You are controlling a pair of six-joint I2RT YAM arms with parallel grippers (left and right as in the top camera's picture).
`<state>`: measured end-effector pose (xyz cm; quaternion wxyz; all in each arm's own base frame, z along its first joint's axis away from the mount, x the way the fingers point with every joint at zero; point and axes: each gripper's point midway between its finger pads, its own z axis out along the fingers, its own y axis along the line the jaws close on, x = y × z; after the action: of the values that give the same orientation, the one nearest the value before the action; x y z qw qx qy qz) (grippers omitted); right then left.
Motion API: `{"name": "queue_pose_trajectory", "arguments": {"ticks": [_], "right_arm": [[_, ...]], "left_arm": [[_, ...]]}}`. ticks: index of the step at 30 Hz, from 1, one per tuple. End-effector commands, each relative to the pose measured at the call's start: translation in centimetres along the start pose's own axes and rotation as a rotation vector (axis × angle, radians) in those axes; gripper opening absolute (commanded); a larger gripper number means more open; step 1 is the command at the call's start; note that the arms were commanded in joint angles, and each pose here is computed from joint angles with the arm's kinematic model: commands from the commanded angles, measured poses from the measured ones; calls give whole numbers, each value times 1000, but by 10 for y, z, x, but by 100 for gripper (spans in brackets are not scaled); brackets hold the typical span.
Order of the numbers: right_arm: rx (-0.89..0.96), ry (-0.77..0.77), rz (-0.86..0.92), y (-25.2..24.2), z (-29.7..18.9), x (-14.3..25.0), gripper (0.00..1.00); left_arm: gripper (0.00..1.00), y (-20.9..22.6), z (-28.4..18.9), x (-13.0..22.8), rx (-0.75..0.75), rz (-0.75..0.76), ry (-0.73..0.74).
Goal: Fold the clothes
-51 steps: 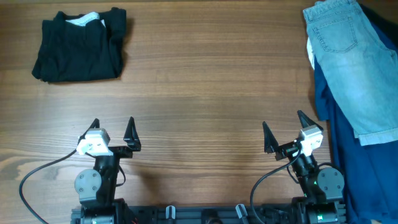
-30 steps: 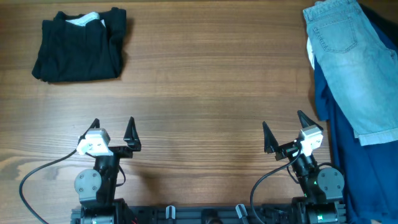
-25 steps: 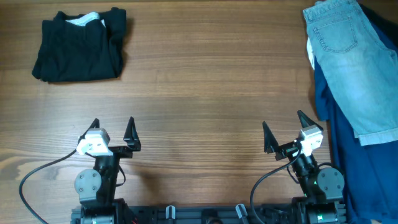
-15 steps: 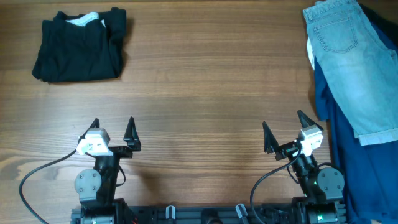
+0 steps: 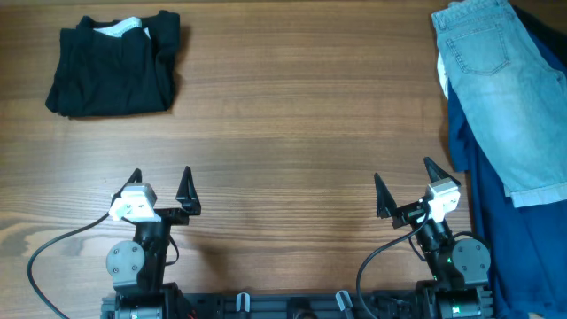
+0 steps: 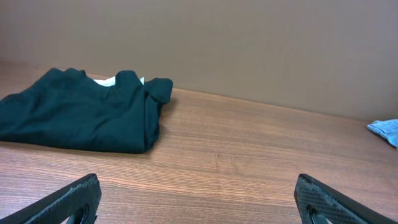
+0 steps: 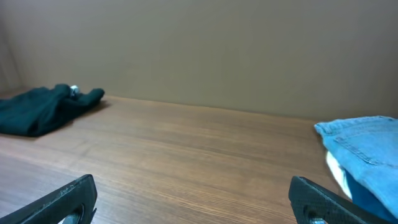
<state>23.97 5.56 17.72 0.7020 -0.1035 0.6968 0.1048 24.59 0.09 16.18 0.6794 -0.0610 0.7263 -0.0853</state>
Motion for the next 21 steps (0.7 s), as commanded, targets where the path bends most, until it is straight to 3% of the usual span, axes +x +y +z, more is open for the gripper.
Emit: {"name": "queue_pose_trajectory", "arguments": {"ticks": [1,7,12,16,21], "right_arm": [[138,-34,-7,-23,-2,-8,100],[138,-216,-36,-22,-8,-54,100],[166,-358,-87,-22,-24,-115,100],[183,-355,-184,-23,-21,-154,100],[189,-271,-237,-32,18,-208,100]], "left_arm": [[100,4,0,-1,-17,17,-14],[100,-4,-2,-28,11,33,-117],[100,-16,-15,-81,29,47,-214],[100,-24,-15,-117,24,42,-183],[100,-32,6,-159,23,27,-71]]}}
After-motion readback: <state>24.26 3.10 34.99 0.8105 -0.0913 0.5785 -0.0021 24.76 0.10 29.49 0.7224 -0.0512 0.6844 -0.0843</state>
